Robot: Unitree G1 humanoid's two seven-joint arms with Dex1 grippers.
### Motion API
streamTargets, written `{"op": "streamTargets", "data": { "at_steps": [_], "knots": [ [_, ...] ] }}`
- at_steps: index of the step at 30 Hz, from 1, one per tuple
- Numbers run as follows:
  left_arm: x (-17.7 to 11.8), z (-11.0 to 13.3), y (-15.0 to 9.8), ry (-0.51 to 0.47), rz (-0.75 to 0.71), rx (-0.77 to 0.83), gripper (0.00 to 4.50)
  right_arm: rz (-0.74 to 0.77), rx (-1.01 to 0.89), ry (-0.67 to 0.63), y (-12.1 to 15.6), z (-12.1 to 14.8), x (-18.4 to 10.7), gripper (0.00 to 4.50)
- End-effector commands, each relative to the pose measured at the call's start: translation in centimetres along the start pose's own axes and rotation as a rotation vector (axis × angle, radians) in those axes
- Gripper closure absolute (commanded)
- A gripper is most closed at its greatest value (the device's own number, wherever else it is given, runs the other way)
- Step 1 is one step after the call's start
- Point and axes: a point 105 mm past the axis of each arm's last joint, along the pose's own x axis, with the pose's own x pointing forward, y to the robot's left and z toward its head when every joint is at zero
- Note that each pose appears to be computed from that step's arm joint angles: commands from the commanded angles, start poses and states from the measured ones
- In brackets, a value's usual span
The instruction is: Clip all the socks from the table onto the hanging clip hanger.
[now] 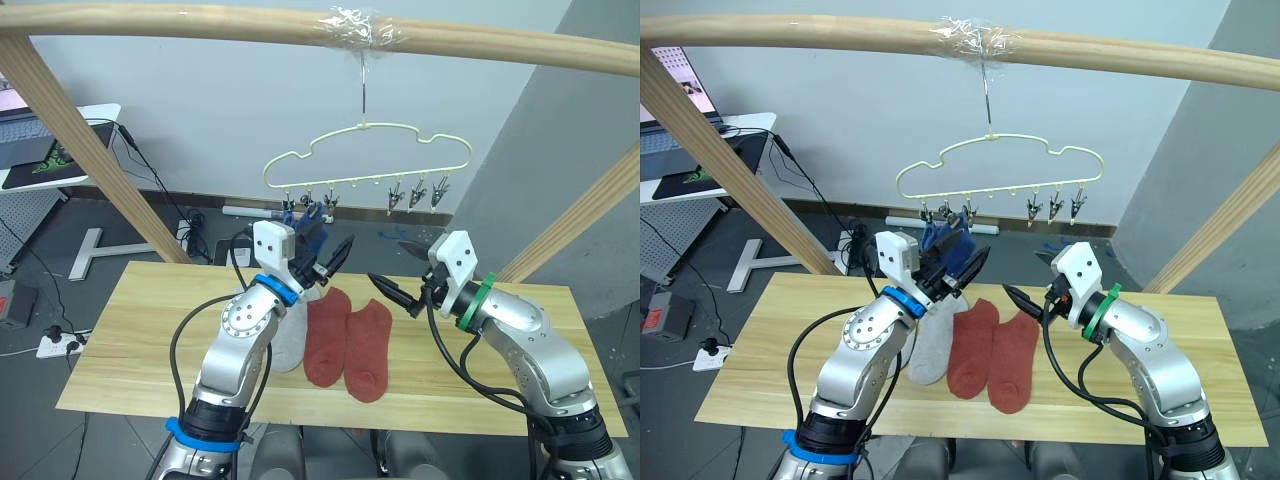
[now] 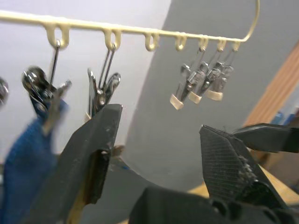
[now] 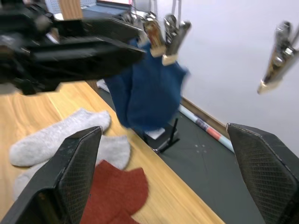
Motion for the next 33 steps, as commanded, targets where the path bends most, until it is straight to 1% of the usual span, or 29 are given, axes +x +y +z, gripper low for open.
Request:
{"op": "streamTargets", "data": {
  "at_steps": [1, 3, 8, 14, 18, 20, 26, 33],
  "knots": [
    [0.8, 1.0, 0.6, -0.053, 0.072, 0.049, 1.47, 0.051, -0.033, -0.082, 0.5, 2.8, -0.5, 0.0],
    [1.2, 0.7, 0.8, -0.047, 0.097, 0.036, 1.47, 0.071, -0.029, -0.091, 0.7, 3.1, -0.7, 0.0],
    [2.2, 0.2, 0.7, -0.05, 0.082, 0.021, 1.47, 0.072, -0.041, -0.09, 0.5, 3.7, -0.8, 0.0],
    [3.5, 0.4, 0.6, -0.072, 0.081, 0.012, 1.47, 0.062, -0.044, -0.099, 0.3, 4.1, -0.8, 0.0],
    [4.2, 0.8, 0.4, -0.097, 0.074, 0.054, 1.47, 0.051, -0.046, -0.099, -0.1, 4.4, -0.9, 0.0],
    [4.4, 0.8, 0.4, -0.093, 0.074, 0.073, 1.47, 0.047, -0.048, -0.098, -0.2, 4.5, -1.0, 0.0],
    [4.6, 1.3, 0.3, -0.112, 0.079, 0.138, 1.47, 0.04, -0.04, -0.097, -0.2, 4.5, -1.0, 0.0],
    [4.9, 1.6, 0.6, -0.12, 0.109, 0.169, 1.47, 0.038, -0.035, -0.097, -0.3, 4.5, -0.9, 0.0]
  ]
}}
